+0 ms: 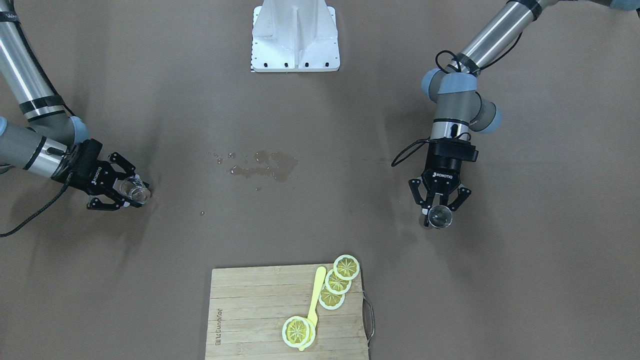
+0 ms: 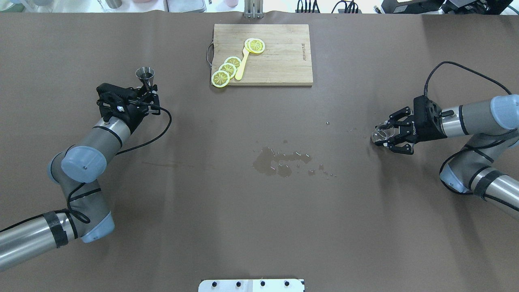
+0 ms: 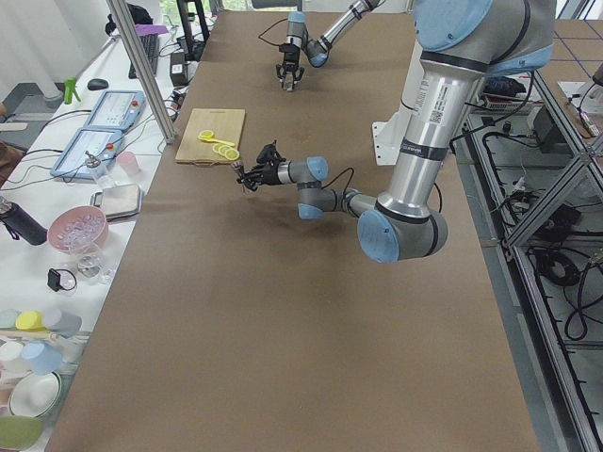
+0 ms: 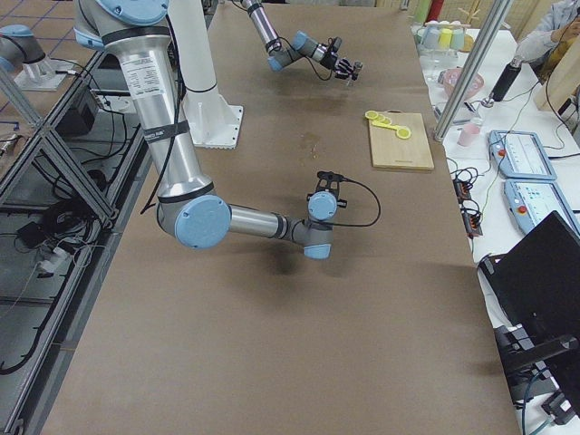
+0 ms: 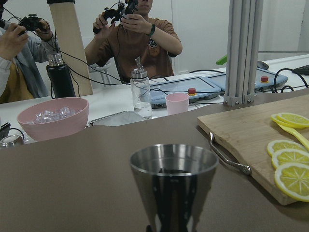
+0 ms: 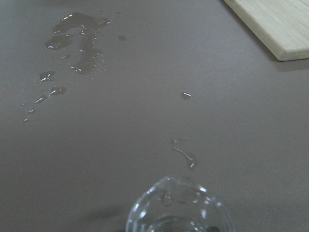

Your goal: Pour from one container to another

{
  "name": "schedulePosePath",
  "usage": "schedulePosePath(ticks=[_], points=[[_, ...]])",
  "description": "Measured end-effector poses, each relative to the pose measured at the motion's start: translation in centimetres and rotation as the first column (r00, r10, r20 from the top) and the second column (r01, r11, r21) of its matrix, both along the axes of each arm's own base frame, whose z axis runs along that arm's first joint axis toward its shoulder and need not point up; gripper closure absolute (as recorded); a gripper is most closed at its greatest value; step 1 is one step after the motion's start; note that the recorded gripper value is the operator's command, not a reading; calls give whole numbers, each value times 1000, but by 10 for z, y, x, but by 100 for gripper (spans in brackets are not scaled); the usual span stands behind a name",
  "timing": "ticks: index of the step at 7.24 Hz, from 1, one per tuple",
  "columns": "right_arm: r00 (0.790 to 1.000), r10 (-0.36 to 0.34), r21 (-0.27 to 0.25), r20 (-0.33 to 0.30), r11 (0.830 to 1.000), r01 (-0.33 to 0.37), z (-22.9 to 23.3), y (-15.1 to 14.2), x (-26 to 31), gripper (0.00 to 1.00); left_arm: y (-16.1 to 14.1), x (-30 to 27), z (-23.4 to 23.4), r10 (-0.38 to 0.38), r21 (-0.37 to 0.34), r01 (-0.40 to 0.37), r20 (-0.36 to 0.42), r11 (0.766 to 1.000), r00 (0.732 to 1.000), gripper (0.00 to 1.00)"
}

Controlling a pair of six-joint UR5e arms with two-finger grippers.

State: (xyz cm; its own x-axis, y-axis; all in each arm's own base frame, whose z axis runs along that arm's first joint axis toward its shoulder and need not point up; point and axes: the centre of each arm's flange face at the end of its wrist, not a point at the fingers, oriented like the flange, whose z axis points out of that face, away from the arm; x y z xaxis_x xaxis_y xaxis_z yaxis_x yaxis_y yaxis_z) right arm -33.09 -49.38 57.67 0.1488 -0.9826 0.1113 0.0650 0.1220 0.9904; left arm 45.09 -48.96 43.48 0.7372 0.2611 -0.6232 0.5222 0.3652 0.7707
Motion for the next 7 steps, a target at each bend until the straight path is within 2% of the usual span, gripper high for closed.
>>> schedulePosePath(ticks=[3,4,7], points=[[1000,1,1,-1,1000,-1,0,0,0,26,11,10,0,17,3,-17,3,1000,1000,100],[1000,1,-1,-2,1000,-1,0,-1,0,1,14,13,0,20,3,-20,5,1000,1000,100],[1000,2,-5,-1,1000,-2,-1,-2,2,1,17,14,3,13,7,-13,3,1000,1000,100]])
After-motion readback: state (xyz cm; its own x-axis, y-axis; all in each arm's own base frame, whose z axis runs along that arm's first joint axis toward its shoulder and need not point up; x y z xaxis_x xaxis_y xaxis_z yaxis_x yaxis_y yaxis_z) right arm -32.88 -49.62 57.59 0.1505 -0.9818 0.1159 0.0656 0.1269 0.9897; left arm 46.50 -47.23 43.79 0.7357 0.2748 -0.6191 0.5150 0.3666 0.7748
